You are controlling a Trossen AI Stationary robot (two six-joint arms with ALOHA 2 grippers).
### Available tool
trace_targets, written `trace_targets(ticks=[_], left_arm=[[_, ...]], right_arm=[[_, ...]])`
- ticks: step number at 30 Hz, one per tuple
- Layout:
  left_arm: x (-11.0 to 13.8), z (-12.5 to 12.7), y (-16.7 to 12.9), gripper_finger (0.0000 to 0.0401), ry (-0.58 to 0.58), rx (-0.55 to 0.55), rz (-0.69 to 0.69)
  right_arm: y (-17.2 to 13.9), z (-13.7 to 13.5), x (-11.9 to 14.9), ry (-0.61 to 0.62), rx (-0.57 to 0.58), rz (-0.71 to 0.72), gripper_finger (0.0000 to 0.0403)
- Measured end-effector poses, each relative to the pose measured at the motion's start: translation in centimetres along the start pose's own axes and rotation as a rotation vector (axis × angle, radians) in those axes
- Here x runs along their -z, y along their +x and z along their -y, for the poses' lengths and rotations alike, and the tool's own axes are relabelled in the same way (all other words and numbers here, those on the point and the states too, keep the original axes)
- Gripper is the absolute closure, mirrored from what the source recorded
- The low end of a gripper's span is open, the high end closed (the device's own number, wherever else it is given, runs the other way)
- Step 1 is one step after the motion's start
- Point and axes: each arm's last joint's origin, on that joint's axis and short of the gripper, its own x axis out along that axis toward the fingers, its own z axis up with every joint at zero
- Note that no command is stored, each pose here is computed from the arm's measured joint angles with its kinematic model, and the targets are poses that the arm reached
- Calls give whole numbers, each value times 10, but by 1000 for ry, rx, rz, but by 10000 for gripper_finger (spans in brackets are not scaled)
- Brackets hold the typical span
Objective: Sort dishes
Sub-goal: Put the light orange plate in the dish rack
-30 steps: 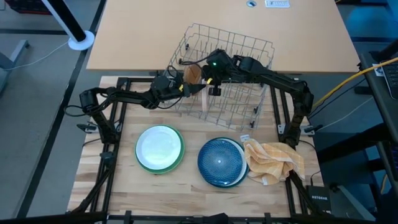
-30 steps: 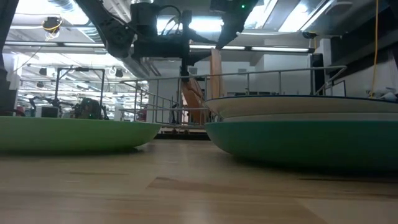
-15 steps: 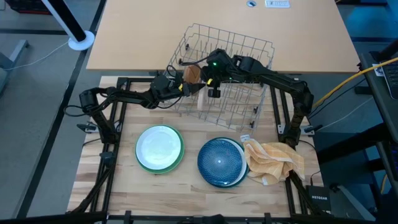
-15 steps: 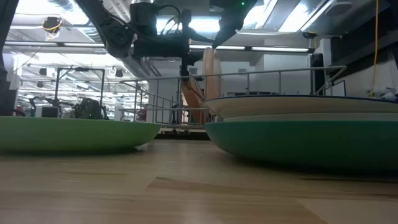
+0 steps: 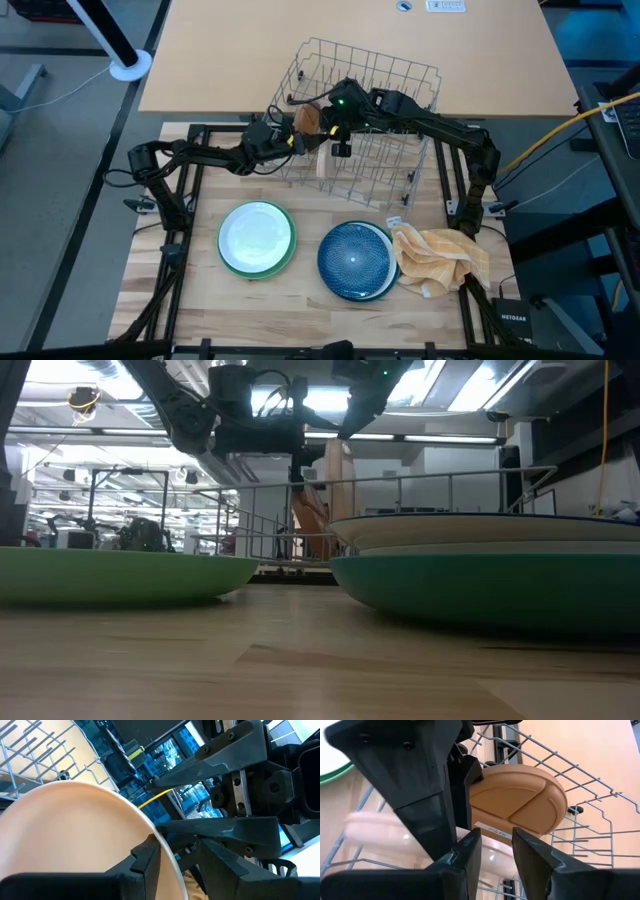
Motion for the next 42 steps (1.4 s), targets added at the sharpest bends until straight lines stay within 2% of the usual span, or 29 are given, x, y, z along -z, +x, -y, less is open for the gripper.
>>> trace_targets(ticks=[18, 25, 30, 37, 42], left_arm=[[-1, 0, 0, 285, -87, -8, 19], [-5, 2, 0, 286, 47, -30, 80], [-4, 1, 0, 286, 150, -61, 81], [-1, -6, 3, 298, 288, -188, 33], [-3, -3, 6, 309, 350, -194, 33]], right_arm=[[7, 12, 9, 23, 61, -61, 286], [-1, 16, 11, 15, 192, -145, 286], [-24, 21, 5, 28, 255, -98, 286], [-24, 21, 5, 28, 250, -91, 286], [-24, 21, 5, 29, 250, -90, 286]])
